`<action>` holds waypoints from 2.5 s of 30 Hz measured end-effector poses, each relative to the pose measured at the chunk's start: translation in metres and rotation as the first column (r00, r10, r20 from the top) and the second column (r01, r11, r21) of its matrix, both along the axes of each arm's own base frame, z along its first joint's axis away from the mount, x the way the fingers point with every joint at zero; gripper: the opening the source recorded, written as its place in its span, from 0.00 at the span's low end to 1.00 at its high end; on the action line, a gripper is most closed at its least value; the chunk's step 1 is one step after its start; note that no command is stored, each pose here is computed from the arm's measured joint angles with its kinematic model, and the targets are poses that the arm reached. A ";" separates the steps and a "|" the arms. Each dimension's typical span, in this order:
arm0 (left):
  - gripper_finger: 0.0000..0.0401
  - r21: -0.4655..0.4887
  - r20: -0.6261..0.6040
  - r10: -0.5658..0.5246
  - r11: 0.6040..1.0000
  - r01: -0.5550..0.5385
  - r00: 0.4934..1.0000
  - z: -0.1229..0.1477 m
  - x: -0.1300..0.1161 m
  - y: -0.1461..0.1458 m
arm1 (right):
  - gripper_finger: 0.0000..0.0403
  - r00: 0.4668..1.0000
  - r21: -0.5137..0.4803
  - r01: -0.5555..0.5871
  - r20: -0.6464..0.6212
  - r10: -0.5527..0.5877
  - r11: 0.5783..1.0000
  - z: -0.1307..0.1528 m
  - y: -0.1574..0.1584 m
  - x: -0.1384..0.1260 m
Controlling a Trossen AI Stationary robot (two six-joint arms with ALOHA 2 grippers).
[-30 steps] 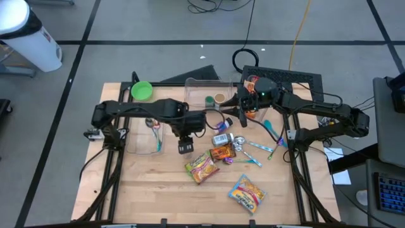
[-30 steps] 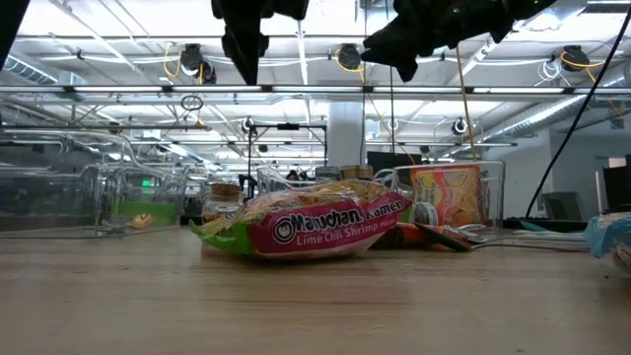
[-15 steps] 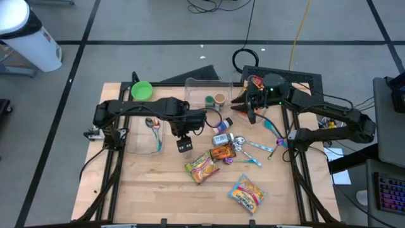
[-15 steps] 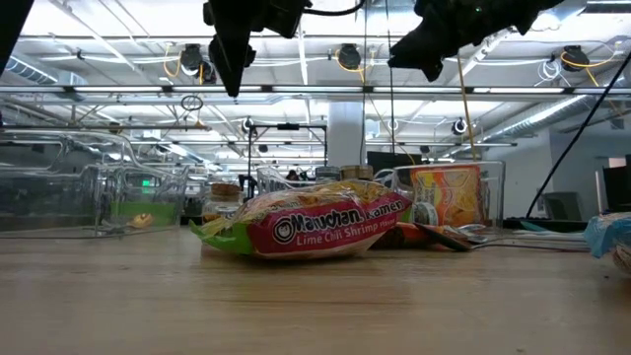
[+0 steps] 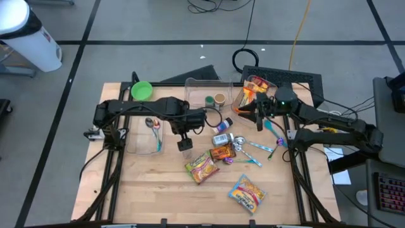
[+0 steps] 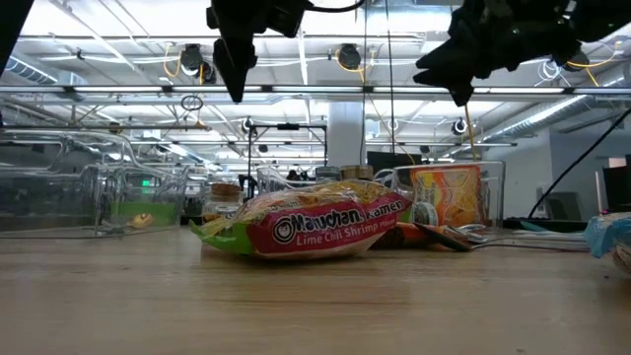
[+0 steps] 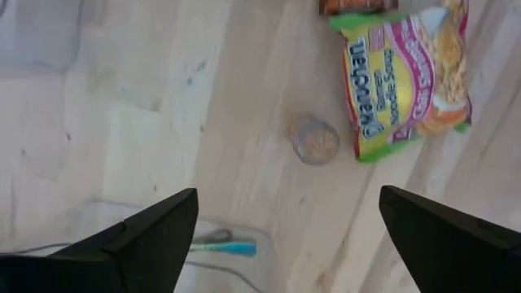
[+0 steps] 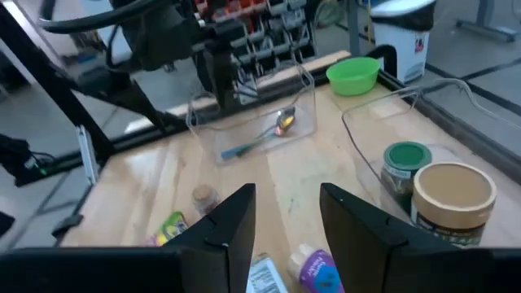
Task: Pick & Place Food Item
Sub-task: Put the brown spice bottle into the middle transparent bin
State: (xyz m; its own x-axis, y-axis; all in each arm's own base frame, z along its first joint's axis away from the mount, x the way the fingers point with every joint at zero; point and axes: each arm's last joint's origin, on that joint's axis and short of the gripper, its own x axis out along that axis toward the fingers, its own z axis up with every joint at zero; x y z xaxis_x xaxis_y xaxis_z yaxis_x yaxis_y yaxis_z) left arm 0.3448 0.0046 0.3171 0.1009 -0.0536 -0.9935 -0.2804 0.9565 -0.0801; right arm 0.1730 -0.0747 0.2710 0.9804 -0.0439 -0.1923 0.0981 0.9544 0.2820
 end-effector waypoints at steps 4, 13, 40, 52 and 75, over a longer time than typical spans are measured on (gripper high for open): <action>0.98 0.035 0.043 0.020 0.999 -0.022 0.999 0.000 0.004 0.001 | 0.32 0.999 0.017 0.006 0.033 -0.006 1.000 -0.003 0.003 -0.006; 0.98 0.002 0.024 0.019 1.000 -0.019 1.000 -0.024 0.006 0.001 | 0.32 0.999 0.023 0.007 0.045 -0.008 1.000 -0.003 0.004 -0.008; 0.98 0.031 0.050 -0.162 0.987 0.160 0.986 -0.109 -0.001 -0.055 | 0.32 0.999 0.013 0.032 0.039 -0.033 0.999 -0.003 0.003 -0.008; 0.98 -0.020 0.115 -0.114 0.993 0.117 0.987 -0.132 0.001 -0.039 | 0.32 0.999 0.021 0.034 0.038 -0.034 0.999 -0.003 0.003 -0.007; 0.98 0.001 0.158 -0.079 0.997 0.080 0.984 -0.143 0.001 -0.036 | 0.32 0.996 0.015 0.082 0.034 -0.082 0.997 -0.003 0.002 -0.008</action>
